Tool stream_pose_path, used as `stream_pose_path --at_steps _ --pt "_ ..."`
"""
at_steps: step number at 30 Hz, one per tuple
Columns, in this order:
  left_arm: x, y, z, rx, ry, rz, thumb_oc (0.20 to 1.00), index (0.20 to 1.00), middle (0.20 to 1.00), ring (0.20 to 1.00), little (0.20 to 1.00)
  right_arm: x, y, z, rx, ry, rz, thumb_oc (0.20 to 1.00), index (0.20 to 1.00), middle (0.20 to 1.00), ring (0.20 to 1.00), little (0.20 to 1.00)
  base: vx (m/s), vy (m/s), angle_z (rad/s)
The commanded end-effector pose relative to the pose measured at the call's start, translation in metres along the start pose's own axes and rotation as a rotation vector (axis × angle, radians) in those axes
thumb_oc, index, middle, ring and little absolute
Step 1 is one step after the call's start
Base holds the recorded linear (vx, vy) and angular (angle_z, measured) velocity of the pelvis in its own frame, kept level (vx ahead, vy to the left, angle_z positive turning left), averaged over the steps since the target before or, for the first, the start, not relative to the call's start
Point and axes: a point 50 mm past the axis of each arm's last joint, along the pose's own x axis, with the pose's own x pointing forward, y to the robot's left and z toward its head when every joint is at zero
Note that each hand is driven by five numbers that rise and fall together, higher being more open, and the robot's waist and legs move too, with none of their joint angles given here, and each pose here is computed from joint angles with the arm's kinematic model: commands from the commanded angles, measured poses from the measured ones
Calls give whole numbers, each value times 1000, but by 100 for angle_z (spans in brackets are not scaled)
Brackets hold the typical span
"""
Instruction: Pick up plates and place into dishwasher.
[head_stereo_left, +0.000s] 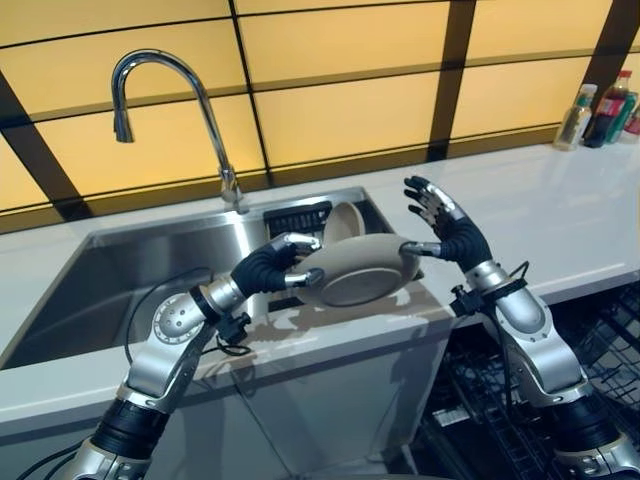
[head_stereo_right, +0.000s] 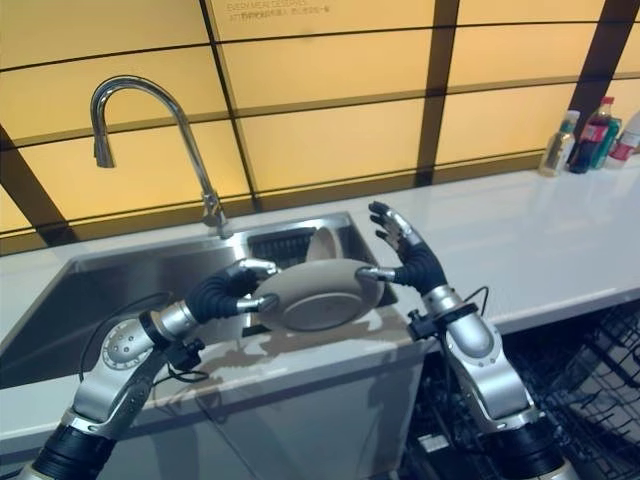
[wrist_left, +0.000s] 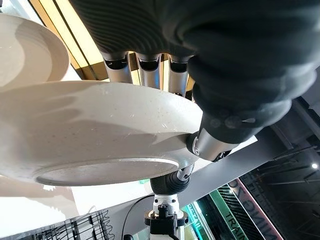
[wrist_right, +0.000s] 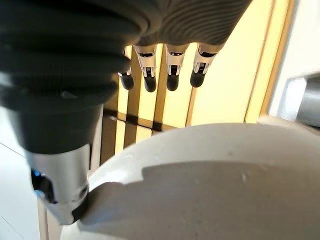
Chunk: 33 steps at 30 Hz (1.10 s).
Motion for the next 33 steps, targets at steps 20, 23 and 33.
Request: stream_pose_path --at_steps 20,23,33 --pt "3 16 19 24 -94 -8 200 200 200 200 200 3 31 -16 153 192 542 200 200 200 200 200 6 -17 -1" --pt "2 16 15 9 -89 3 200 200 200 200 200 6 29 -17 197 164 467 200 200 200 200 200 9 -13 -2" --pt "2 8 7 -65 -112 48 200 200 200 200 200 11 36 -20 328 74 223 200 200 200 200 200 0 0 0"
